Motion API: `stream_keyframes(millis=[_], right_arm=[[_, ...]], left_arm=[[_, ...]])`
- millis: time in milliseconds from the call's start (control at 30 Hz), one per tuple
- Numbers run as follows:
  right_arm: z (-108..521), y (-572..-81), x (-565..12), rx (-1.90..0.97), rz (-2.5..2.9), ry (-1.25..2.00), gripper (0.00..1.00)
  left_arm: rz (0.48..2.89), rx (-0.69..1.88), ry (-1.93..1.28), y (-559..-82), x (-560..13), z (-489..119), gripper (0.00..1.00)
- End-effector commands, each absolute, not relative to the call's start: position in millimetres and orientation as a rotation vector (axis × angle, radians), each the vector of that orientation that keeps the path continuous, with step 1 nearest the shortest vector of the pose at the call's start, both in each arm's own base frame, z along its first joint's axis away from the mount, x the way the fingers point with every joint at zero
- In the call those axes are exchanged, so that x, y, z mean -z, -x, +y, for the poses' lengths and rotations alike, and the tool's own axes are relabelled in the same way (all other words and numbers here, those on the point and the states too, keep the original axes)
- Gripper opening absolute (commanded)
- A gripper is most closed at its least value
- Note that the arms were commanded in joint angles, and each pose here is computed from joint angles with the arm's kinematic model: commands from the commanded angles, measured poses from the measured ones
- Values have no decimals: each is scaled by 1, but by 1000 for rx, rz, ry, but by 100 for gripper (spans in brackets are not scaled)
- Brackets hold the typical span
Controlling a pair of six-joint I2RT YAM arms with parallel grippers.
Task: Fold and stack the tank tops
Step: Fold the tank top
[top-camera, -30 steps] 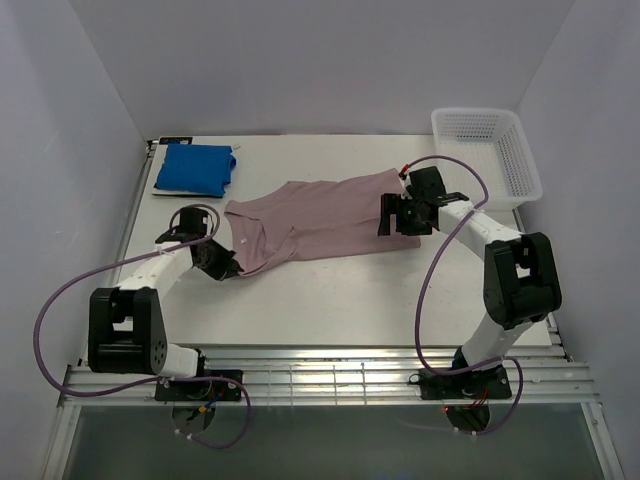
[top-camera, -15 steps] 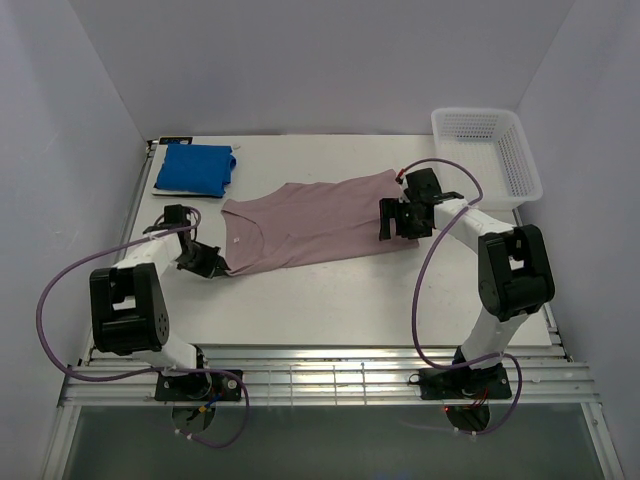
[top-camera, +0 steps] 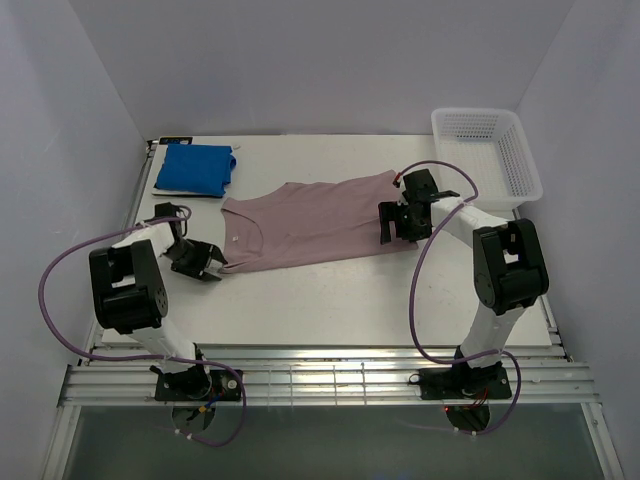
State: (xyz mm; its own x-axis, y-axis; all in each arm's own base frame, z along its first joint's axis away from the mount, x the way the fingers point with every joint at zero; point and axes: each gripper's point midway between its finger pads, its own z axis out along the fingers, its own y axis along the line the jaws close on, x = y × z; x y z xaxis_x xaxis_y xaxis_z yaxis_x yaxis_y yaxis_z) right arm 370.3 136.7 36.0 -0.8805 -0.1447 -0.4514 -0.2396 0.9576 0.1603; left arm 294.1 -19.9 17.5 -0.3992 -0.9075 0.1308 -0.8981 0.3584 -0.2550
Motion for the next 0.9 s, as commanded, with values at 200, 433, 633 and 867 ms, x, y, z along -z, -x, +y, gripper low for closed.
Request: stream_keyframes(millis=[200,433,633,867], right_arm=[[139,-385,-60,-298,2586,321,90],[150,-390,-97,-383,2455,339,90],[163,-388,-103,-481,2406,365,90],[166,-399,-80,-476,2446,350,90]], left_arm=[[2401,474,1608,-332,-68,6,98],[2376,614,1273,-354,-125,-28,98],[2482,740,909,-352,-132,-130,98],[2552,834,776,-382,-90,-176,98]])
